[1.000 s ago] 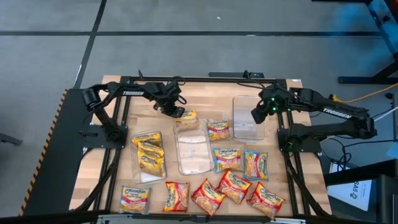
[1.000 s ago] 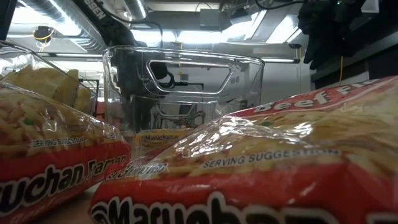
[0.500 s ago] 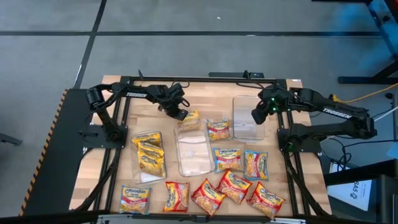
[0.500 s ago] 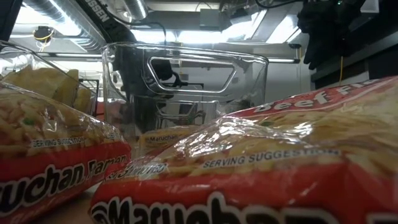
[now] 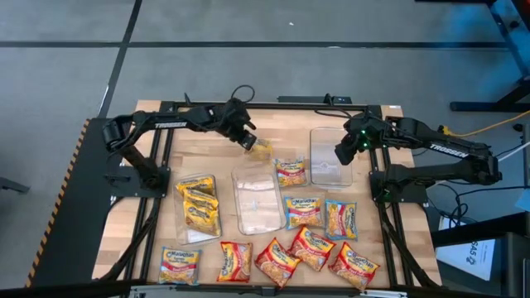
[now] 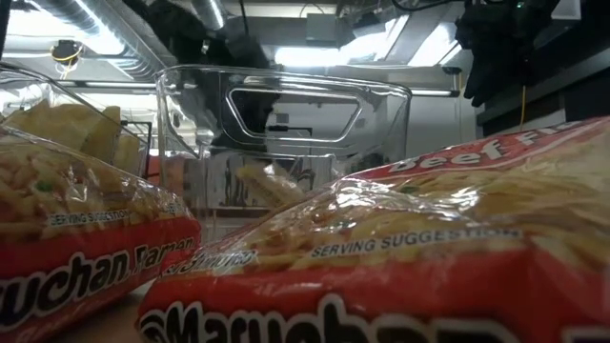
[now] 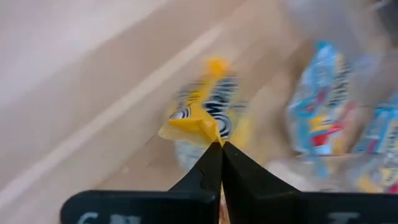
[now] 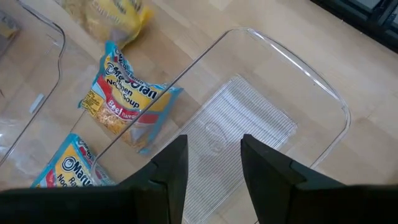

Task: Sort Maruchan noodles
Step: Put the yellow noodle pack into the left transparent bin

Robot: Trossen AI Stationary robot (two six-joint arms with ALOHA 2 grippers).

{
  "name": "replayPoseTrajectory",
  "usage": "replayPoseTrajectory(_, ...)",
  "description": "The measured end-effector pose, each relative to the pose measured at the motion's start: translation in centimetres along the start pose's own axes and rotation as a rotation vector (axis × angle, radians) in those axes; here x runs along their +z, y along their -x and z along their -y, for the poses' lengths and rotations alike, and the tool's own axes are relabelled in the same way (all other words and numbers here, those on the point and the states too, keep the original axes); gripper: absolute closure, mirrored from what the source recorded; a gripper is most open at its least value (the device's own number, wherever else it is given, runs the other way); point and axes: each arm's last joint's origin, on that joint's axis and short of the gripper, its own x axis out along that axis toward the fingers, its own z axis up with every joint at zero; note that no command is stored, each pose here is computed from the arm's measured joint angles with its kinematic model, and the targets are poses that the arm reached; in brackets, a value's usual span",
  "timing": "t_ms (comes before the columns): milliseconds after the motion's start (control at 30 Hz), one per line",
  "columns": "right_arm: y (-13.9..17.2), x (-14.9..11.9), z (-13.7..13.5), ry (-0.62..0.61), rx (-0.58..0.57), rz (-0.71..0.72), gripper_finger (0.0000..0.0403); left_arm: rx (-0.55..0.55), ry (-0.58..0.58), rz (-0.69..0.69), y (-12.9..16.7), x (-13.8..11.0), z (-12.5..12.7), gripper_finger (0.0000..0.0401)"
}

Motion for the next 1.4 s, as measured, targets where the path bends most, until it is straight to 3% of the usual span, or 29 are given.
replayPoseTrajectory(267,0.0,0.1,0.0,-0.001,-0.012,0.015,0.0258,-0.038,-0.144,0.195,4.8,2.3,5.1,0.0401)
replayPoseTrajectory(667,0.0,0.1,0.0,-0.003,-0.011,0.016,0.0258,0.058,-0.310,0.163,14.3,1.5,11.9,0.0401)
replayPoseTrajectory(1000,0.0,0.1,0.0,-0.062,-0.007,0.019,0.0258,0.116,-0.293,-0.068,20.4,-3.3,14.5,0.0401)
replayPoseTrajectory(1300,0.0,0.1,-0.1,-0.151,0.016,0.006,0.0258,0.179,-0.288,-0.272,22.2,-8.4,15.5,0.0401)
replayPoseTrajectory(1400,0.0,0.1,-0.2,-0.171,0.034,-0.006,0.0258,0.155,-0.291,-0.299,22.5,-9.7,16.2,0.0401)
